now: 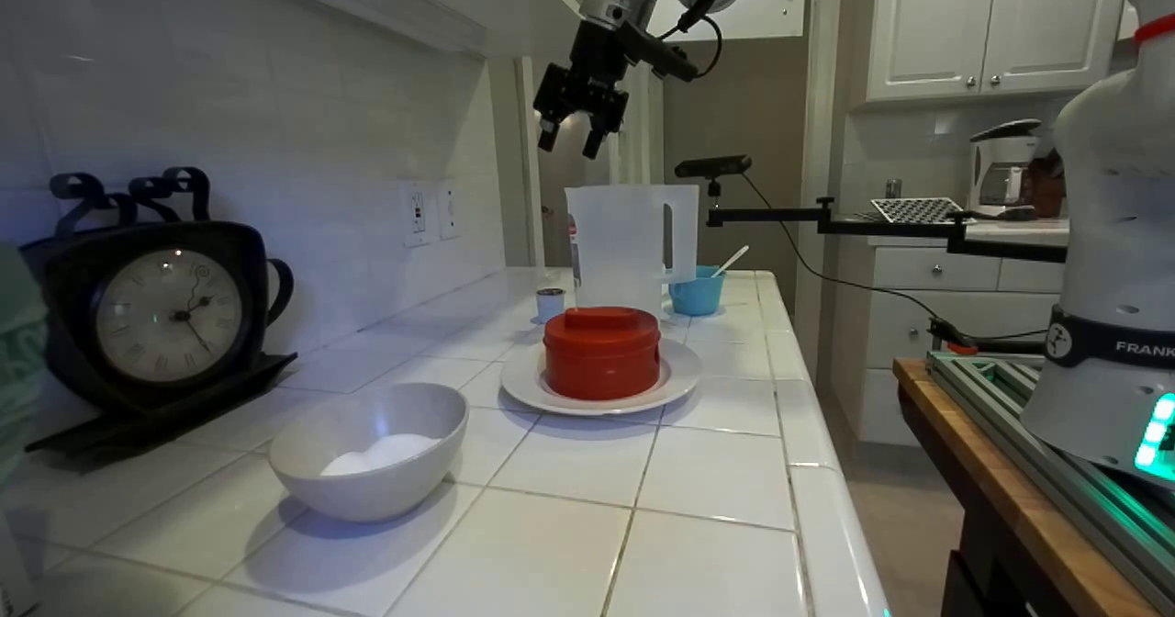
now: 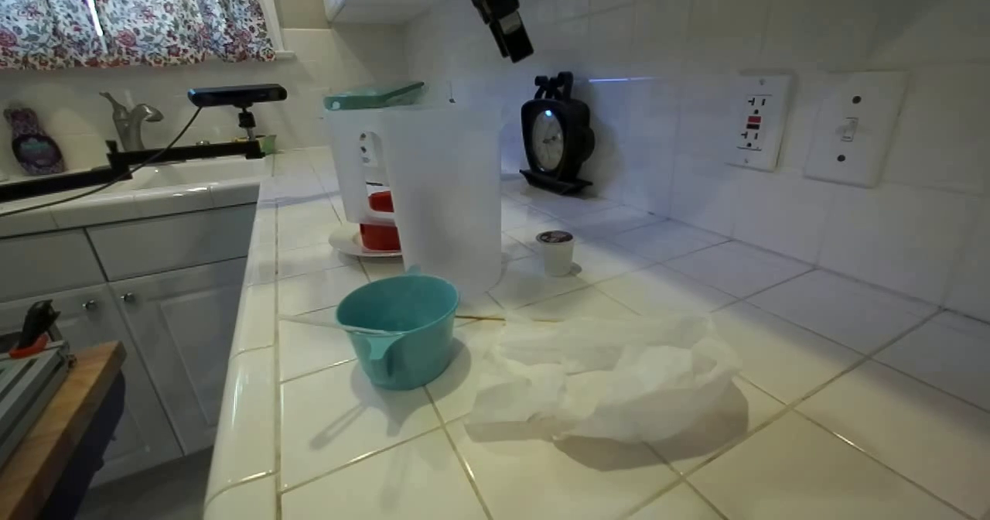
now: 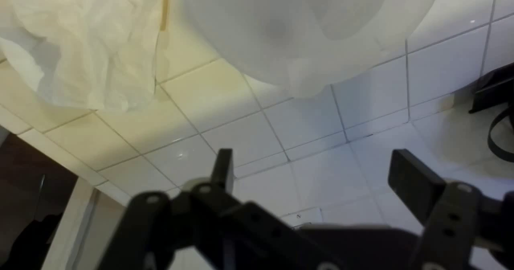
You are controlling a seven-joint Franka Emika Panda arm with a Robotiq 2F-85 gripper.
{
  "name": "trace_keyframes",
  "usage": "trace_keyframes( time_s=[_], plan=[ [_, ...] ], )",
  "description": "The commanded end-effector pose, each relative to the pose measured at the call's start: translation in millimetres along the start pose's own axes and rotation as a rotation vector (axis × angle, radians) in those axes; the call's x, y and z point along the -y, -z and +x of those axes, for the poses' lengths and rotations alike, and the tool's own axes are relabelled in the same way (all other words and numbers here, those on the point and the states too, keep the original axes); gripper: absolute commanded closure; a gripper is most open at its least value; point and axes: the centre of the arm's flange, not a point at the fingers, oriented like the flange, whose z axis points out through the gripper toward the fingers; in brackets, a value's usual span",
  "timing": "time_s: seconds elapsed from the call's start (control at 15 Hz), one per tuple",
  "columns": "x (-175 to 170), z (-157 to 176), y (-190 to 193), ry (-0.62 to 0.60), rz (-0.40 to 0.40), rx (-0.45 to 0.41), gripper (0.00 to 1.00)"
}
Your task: Pick up the object and put it in the jar
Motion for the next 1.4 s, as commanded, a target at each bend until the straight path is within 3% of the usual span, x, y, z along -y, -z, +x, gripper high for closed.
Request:
trace_keyframes(
  time_s=[0.0,0.73,1.33],
  plan=[
    [0.9,1.1,0.2,0.001,0.001,-0.002,0.00],
    [-2.6,20.0,-3.5,-0.018,-0.005,0.004,0.00],
    [-6.1,63.7,-29.1,-0.108,0.007,0.171,0.00]
  ],
)
